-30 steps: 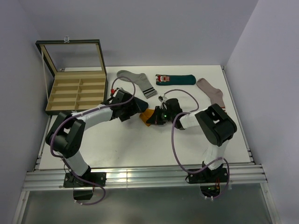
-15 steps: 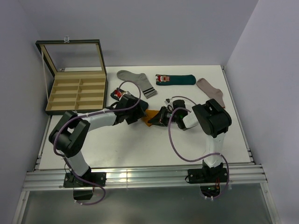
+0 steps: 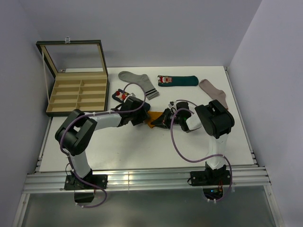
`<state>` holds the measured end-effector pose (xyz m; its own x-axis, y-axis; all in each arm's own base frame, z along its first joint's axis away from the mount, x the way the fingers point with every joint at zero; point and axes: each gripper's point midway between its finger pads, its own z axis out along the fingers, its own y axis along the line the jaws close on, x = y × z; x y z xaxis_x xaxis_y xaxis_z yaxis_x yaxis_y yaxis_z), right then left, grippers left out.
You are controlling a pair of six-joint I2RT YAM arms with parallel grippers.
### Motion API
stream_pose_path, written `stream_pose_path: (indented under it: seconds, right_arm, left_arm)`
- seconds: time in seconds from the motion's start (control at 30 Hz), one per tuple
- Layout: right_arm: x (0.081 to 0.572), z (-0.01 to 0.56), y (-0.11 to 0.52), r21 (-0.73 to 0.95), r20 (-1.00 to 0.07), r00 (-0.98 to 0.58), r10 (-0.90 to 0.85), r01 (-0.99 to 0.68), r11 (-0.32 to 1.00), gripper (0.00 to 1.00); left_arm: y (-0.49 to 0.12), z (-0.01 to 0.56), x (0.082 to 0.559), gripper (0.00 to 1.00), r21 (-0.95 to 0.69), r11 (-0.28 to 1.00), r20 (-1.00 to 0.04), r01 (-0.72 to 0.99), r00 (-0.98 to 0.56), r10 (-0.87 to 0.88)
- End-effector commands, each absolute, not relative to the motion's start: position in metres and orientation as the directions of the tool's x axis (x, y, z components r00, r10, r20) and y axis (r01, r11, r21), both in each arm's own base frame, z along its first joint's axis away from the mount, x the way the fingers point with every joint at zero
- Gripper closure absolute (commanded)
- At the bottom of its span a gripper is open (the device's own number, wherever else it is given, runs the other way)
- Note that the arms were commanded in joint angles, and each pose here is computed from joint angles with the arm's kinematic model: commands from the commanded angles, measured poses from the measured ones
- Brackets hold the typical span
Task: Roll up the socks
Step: Roll the sock at the center of the board.
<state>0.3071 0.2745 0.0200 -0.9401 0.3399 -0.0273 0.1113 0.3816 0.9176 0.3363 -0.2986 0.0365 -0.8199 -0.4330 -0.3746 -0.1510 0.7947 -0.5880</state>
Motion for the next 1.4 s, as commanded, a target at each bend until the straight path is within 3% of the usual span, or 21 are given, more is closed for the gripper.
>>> stream_pose_path:
  seconds: [0.0,0.13,0.23,0.47,0.67,0.77,1.0,1.17,1.37]
  right_arm:
    - [0.299,-0.005,0.264,0.878,0.028,-0.933,0.36,0.195,0.438,0.98]
    - [0.301,-0.005,0.265,0.877,0.033,-0.931,0.363,0.201,0.437,0.97]
    - [0.299,-0.007,0.264,0.872,0.035,-0.931,0.363,0.206,0.444,0.96]
    - [0.301,-0.003,0.262,0.863,0.0,-0.933,0.359,0.181,0.472,0.92]
    - [0.301,0.025,0.266,0.855,-0.124,-0.948,0.293,0.047,0.517,0.73]
    - [0.302,0.049,0.268,0.847,-0.222,-0.937,0.268,-0.05,0.529,0.69]
    - [0.32,0.074,0.257,0.713,-0.45,-0.863,0.23,-0.193,0.674,0.7]
    - [0.337,0.05,0.24,0.631,-0.468,-0.843,0.267,-0.107,0.768,0.73]
    - [0.336,0.006,0.213,0.573,-0.412,-0.853,0.321,0.032,0.819,0.75]
  left_arm:
    - [-0.302,0.029,0.337,0.37,-0.583,0.797,-0.368,-0.157,-0.823,-0.432]
    - [-0.301,0.018,0.335,0.39,-0.557,0.812,-0.354,-0.173,-0.835,-0.42]
    - [-0.294,0.007,0.333,0.47,-0.515,0.833,-0.351,-0.204,-0.836,-0.422]
    - [-0.283,-0.005,0.326,0.77,-0.436,0.87,-0.339,-0.231,-0.853,-0.397]
    - [-0.272,0.0,0.32,0.99,-0.359,0.91,-0.365,-0.206,-0.867,-0.34]
    - [-0.269,0.005,0.317,1.0,-0.324,0.929,-0.374,-0.178,-0.878,-0.299]
    - [-0.265,0.009,0.312,1.0,-0.273,0.955,-0.389,-0.118,-0.894,-0.221]
    - [-0.266,0.005,0.309,1.0,-0.271,0.956,-0.376,-0.116,-0.901,-0.216]
    - [-0.262,0.004,0.305,1.0,-0.254,0.96,-0.366,-0.114,-0.908,-0.205]
